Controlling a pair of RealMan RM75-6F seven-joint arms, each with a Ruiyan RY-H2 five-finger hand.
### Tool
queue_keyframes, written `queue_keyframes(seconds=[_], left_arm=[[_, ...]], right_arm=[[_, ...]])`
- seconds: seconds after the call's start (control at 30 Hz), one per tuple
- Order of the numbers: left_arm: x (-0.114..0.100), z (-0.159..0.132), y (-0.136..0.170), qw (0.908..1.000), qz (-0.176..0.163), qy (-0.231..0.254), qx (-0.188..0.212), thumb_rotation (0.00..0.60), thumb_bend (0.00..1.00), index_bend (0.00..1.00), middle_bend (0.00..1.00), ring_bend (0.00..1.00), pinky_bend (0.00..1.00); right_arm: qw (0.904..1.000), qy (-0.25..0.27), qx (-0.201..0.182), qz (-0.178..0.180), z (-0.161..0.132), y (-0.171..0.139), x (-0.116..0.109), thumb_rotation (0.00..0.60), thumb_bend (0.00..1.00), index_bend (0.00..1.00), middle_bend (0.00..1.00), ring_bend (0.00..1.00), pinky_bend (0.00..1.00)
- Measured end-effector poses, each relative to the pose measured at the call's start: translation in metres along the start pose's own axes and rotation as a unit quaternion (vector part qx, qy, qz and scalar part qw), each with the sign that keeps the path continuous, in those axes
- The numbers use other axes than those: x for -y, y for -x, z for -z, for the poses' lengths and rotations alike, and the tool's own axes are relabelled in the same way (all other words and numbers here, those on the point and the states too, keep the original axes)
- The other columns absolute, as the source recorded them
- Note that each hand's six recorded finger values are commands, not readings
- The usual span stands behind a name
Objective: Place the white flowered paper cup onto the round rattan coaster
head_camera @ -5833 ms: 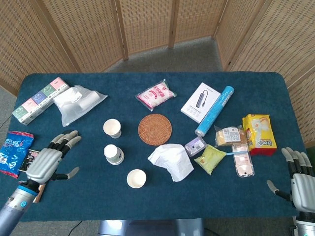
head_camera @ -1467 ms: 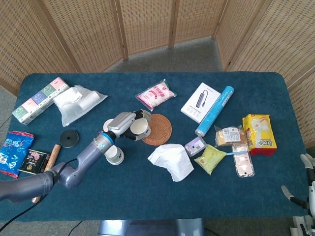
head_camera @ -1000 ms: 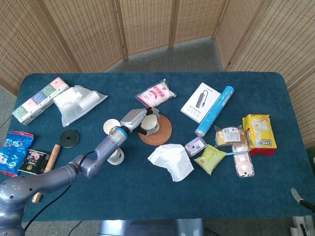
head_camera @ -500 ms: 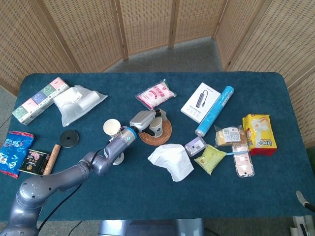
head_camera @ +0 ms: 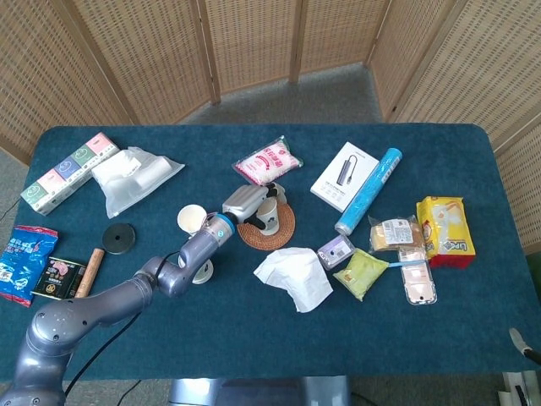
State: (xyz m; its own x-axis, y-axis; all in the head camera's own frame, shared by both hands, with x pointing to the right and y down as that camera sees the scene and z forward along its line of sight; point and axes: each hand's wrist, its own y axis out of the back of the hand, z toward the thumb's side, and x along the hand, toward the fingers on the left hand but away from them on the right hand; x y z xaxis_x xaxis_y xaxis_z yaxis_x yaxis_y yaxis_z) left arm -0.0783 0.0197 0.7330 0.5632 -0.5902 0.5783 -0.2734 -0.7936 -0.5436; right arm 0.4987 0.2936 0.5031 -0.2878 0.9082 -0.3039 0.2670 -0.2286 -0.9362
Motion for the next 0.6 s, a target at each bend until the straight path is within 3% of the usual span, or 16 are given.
queue_keyframes(seconds=[0.23, 0.4, 0.5, 0.6], left_arm=[[-0.001, -0.006, -0.001, 0.9999, 0.005, -0.009, 0.005, 0.600, 0.37, 0.27, 0.20, 0.21, 0.33], [0.001, -0.009, 0.001, 0.9996, 0.021, -0.017, 0.009, 0.600, 0.37, 0.08, 0.09, 0.06, 0.11], [0.001, -0.011, 0.003, 0.9992, 0.032, -0.021, 0.012, 0.582, 0.37, 0.01, 0.02, 0.00, 0.03], [0.001, -0.013, 0.006, 0.9988, 0.041, -0.024, 0.016, 0.519, 0.37, 0.00, 0.00, 0.00, 0.00]], right_arm=[[1.0000, 0.001, 0.000, 0.002, 0.000, 0.000, -0.001, 0.600, 0.25, 0.00, 0.00, 0.00, 0.00], [1.0000, 0.003, -0.001, 0.003, 0.000, -0.001, -0.001, 0.600, 0.25, 0.00, 0.00, 0.00, 0.00], [1.0000, 0.003, -0.002, 0.004, 0.000, 0.000, -0.002, 0.600, 0.25, 0.00, 0.00, 0.00, 0.00], [1.0000, 0.005, -0.004, 0.005, -0.001, 0.000, -0.002, 0.600, 0.25, 0.00, 0.00, 0.00, 0.00]])
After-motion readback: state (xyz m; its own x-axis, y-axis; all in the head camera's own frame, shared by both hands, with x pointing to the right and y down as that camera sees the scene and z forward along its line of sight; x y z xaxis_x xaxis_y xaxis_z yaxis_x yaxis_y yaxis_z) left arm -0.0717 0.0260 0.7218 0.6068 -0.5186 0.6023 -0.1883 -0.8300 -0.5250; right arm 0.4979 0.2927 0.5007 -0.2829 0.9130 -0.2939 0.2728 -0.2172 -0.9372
